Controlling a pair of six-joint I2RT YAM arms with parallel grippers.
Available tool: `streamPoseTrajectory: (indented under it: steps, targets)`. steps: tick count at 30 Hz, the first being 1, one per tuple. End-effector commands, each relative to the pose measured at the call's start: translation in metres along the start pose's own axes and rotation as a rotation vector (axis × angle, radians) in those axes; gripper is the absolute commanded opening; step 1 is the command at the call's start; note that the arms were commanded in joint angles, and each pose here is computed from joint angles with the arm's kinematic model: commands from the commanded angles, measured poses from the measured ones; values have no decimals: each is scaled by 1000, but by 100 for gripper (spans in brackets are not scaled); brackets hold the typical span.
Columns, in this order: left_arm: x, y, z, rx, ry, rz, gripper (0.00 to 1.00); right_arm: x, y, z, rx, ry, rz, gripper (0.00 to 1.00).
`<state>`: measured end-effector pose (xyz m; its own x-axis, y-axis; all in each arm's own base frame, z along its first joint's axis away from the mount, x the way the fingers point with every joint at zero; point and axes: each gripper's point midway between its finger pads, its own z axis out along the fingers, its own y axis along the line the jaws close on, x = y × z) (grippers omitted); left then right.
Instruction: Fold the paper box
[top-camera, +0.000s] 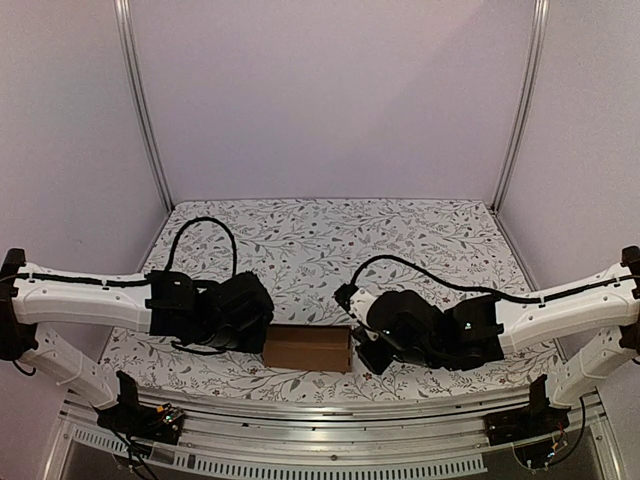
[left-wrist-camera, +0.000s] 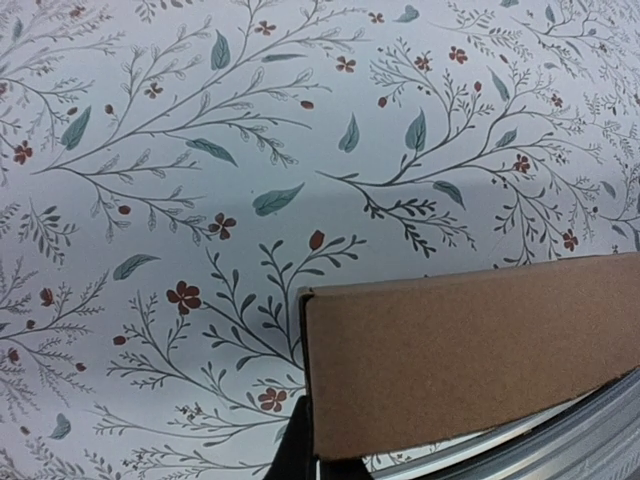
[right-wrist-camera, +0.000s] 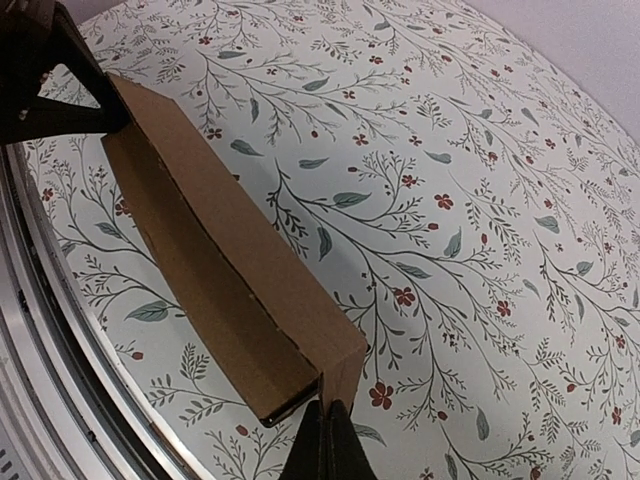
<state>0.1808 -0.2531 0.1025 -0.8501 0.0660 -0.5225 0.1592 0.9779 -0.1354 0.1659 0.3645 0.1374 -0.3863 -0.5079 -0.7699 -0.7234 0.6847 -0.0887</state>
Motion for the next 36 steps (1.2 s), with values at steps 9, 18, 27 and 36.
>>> streamPoseTrajectory:
  steps: [9,18,27,36]
  targets:
    - [3,-12,1,-17,2,44,0,-29,0,-13,-1,-73,237,0]
    - [3,-17,4,-27,1,59,0,-40,-7,-26,-11,-100,386,0]
    - [1,-25,6,-30,-4,87,0,-34,-10,-19,-30,-69,503,0]
    - [-2,-27,3,-23,-14,96,0,-26,-9,-9,-17,-42,554,0]
